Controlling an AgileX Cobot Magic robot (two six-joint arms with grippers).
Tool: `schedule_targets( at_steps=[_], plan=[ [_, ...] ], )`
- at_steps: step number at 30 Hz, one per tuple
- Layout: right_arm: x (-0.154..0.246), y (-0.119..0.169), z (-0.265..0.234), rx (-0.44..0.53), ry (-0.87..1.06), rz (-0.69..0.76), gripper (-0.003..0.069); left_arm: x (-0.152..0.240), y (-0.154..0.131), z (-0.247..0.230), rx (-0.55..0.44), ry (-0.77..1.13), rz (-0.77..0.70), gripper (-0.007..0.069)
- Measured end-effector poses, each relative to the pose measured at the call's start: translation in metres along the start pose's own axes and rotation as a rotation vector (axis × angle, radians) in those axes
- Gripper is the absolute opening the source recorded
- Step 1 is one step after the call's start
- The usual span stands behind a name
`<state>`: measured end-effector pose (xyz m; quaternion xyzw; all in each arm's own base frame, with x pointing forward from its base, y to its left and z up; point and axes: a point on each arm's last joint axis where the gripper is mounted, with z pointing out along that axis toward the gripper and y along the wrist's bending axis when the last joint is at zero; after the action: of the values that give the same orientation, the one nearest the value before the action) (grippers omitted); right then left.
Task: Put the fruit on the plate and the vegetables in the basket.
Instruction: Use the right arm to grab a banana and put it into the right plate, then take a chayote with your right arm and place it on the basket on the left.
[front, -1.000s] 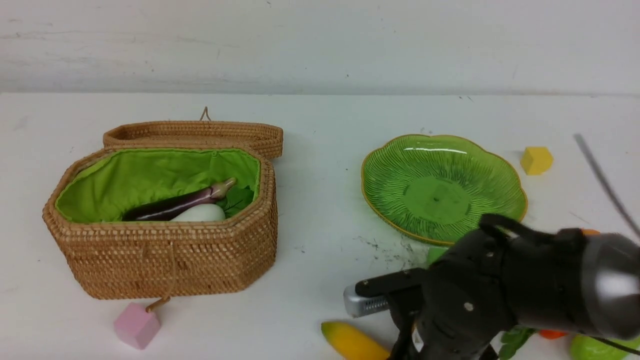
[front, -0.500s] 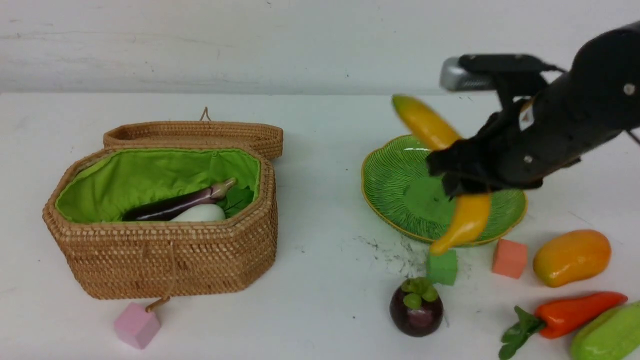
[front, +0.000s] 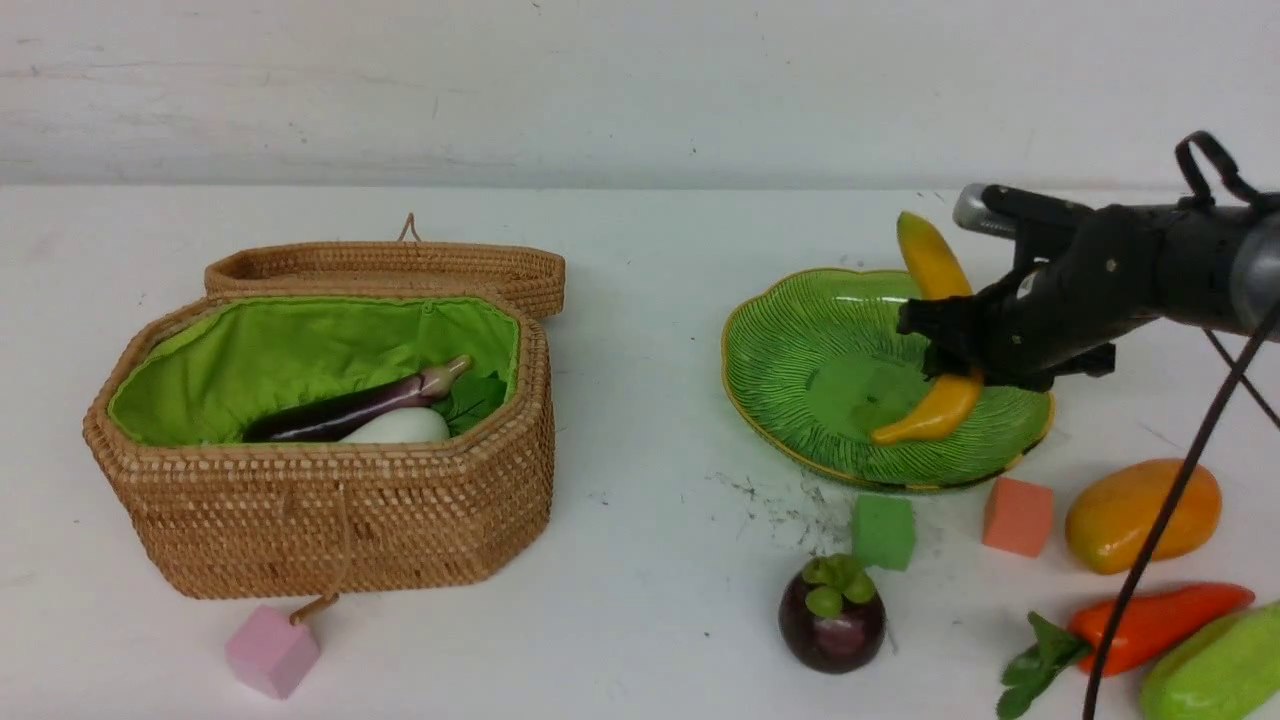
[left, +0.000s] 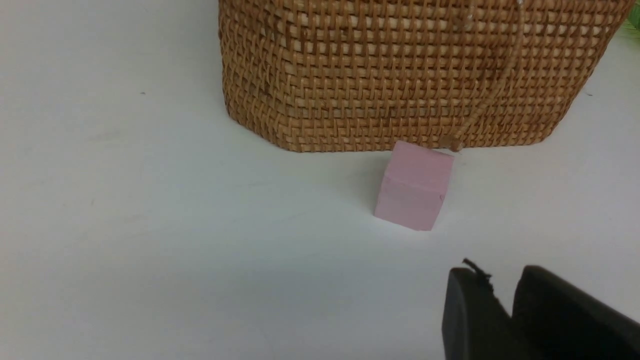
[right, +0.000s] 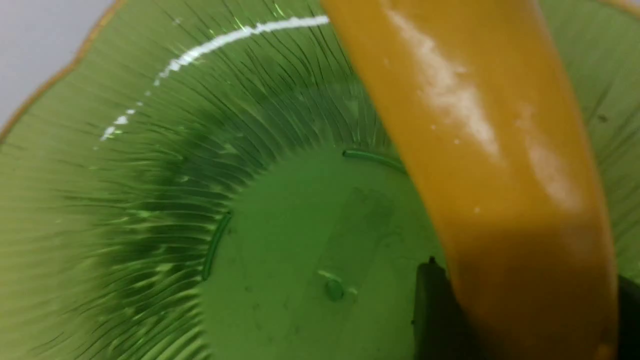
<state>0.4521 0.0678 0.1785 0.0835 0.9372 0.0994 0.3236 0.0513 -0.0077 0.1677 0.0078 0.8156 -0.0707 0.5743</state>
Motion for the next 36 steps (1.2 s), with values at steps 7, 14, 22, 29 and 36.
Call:
schedule_targets(
  at_steps=[7, 14, 22, 29, 36],
  plan=[
    [-0.007, 0.003, -0.009, -0.006, 0.038, 0.023, 0.0491, 0.0, 0.0, 0.0, 0.0, 0.0, 0.0, 0.0135],
    [-0.023, 0.004, -0.062, -0.005, 0.072, 0.029, 0.0676, 0.0, 0.0, 0.0, 0.0, 0.0, 0.0, 0.0145],
    [-0.048, -0.019, -0.183, 0.003, -0.086, 0.101, 0.0586, 0.0, 0.0, 0.0, 0.0, 0.0, 0.0, 0.0153],
    [-0.005, -0.053, -0.246, 0.094, -0.202, 0.277, 0.0556, 0.0, 0.0, 0.0, 0.0, 0.0, 0.0, 0.016],
    [0.071, -0.07, -0.22, 0.15, -0.006, 0.363, 0.0556, 0.0, 0.0, 0.0, 0.0, 0.0, 0.0, 0.0166]
  ],
)
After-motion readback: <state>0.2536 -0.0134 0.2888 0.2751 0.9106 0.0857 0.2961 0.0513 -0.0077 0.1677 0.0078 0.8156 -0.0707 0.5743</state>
